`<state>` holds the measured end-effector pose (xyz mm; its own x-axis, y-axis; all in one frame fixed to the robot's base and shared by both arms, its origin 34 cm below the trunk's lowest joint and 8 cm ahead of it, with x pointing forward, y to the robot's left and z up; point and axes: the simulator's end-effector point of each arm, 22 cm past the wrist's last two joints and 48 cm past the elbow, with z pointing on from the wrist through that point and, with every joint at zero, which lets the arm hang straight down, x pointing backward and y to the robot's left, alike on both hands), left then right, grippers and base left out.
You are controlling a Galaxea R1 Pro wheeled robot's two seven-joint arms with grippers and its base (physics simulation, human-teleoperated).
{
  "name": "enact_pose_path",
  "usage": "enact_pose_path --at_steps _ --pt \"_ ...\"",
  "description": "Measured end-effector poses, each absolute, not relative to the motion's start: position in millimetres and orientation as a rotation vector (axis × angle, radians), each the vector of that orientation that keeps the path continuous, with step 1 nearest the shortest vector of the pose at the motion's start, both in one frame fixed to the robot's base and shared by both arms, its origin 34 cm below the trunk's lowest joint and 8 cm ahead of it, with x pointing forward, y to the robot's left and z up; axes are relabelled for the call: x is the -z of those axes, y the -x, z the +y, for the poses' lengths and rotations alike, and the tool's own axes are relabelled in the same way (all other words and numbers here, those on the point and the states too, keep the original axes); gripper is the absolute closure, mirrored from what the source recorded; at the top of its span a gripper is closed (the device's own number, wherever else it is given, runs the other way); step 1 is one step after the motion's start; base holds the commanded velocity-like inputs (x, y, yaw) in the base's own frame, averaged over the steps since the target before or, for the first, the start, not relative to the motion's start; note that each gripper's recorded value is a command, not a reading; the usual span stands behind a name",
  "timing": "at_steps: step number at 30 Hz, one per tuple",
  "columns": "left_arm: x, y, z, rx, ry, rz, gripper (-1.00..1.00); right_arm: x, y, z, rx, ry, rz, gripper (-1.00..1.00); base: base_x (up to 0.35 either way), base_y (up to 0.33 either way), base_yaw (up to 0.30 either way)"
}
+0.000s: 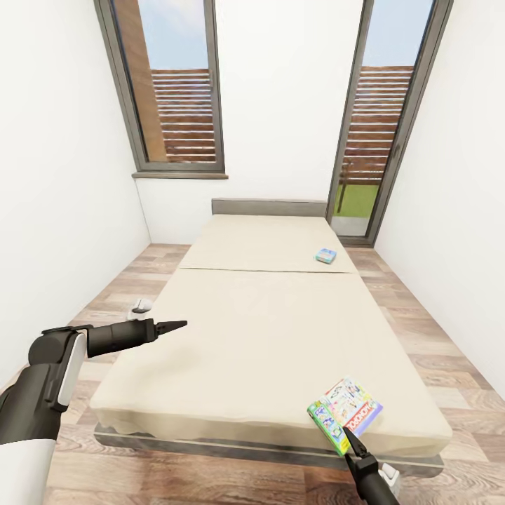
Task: Put all the toys in the child's room - the three board games (two on the bed and one on the table), the two jigsaw puzzles on the table, and the tennis ball on the table - inside the toy box on the table in the child's room.
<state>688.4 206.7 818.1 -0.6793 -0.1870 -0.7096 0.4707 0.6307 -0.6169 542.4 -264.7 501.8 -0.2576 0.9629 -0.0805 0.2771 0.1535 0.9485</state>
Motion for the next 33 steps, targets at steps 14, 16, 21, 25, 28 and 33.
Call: enact_pose_path --at_steps 14,16,21,25,28,33 --pt "-818.1 -688.5 207.0 1.068 -0.222 2.068 -1.0 -501.7 -542.4 -264.6 -1.137 -1.205 1.67 -1.0 0.076 0.053 0.0" --pt "-818.1 -688.5 207.1 1.068 -0.222 2.068 -1.0 -501.7 -542.4 -264.6 -1.137 -1.205 1.67 -1.0 0.007 0.005 0.0" --pt "-818.0 -688.5 207.2 1.068 -0.222 2.068 -1.0 -501.6 -542.4 -264.3 -1.137 -1.203 1.673 -1.0 0.003 0.002 0.0" --pt "-818.1 -688.5 207.1 1.068 -0.222 2.068 -1.0 -501.2 -542.3 -264.0 -1.137 -1.206 1.674 1.0 0.0 0.0 0.0" --pt "-818.1 -688.5 207.0 1.068 -0.222 2.068 -1.0 -501.9 -542.7 -264.6 -1.139 -1.207 1.67 1.0 0.0 0.0 0.0" --pt "-818.2 -688.5 207.1 1.068 -0.222 2.068 -1.0 -501.5 -542.5 -264.5 -1.139 -1.208 1.671 1.0 0.0 0.0 0.0"
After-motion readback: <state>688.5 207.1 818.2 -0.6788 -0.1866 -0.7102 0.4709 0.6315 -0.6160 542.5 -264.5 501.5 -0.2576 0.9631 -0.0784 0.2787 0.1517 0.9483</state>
